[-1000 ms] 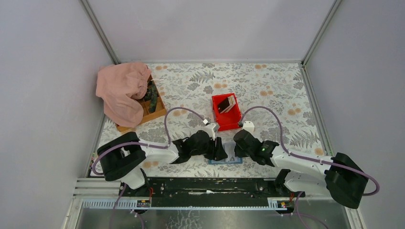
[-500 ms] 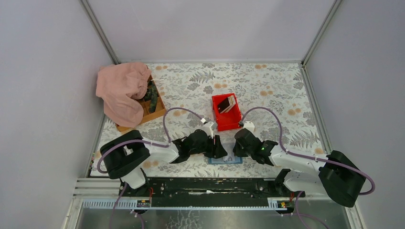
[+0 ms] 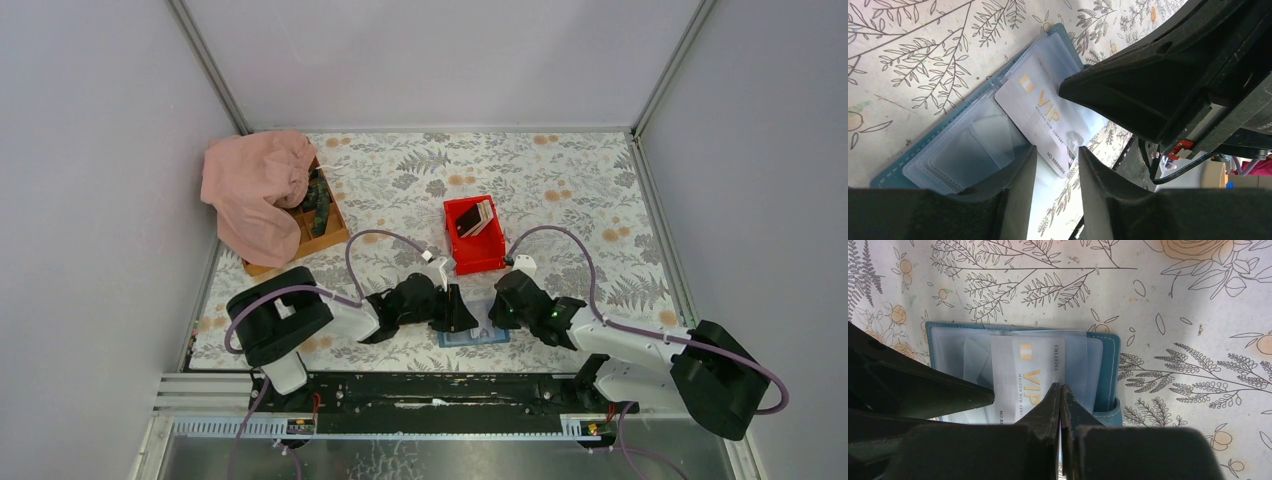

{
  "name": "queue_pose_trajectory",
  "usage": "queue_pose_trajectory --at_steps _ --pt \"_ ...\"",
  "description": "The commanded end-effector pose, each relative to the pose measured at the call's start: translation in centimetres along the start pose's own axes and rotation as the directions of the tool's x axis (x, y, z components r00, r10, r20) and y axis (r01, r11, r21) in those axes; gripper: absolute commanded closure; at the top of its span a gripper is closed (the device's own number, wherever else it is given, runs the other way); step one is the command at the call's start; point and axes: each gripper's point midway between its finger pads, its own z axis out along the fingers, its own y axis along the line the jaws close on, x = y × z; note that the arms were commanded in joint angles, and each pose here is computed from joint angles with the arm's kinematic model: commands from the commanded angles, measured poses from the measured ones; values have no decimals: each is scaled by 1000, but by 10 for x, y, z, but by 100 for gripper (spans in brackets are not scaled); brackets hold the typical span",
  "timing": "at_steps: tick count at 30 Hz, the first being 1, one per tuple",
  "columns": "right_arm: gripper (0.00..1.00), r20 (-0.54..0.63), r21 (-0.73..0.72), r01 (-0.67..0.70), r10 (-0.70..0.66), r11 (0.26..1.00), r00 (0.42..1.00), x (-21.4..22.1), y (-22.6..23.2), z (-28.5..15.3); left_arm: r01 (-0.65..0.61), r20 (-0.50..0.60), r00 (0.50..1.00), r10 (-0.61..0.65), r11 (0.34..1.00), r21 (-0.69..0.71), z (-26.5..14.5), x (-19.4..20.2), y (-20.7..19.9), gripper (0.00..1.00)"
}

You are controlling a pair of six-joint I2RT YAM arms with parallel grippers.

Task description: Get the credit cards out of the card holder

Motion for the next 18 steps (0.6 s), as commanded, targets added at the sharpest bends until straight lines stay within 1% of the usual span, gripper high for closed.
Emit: queue_pose_trajectory --at_steps 1,6,12,18 --pt "100 -52 21 2 -1 1000 999 16 -11 0 22 27 999 -25 994 103 2 -6 -20 59" --pt "100 -52 17 -5 5 1000 999 19 -12 0 55 57 996 -63 989 139 3 -13 -27 63" --pt "100 -47 16 -7 8 1000 999 20 -14 -2 86 88 991 -100 984 159 8 -20 -30 64" --pt "100 7 21 4 -4 1000 1000 3 -14 -16 91 97 990 -106 984 150 10 -23 -30 65"
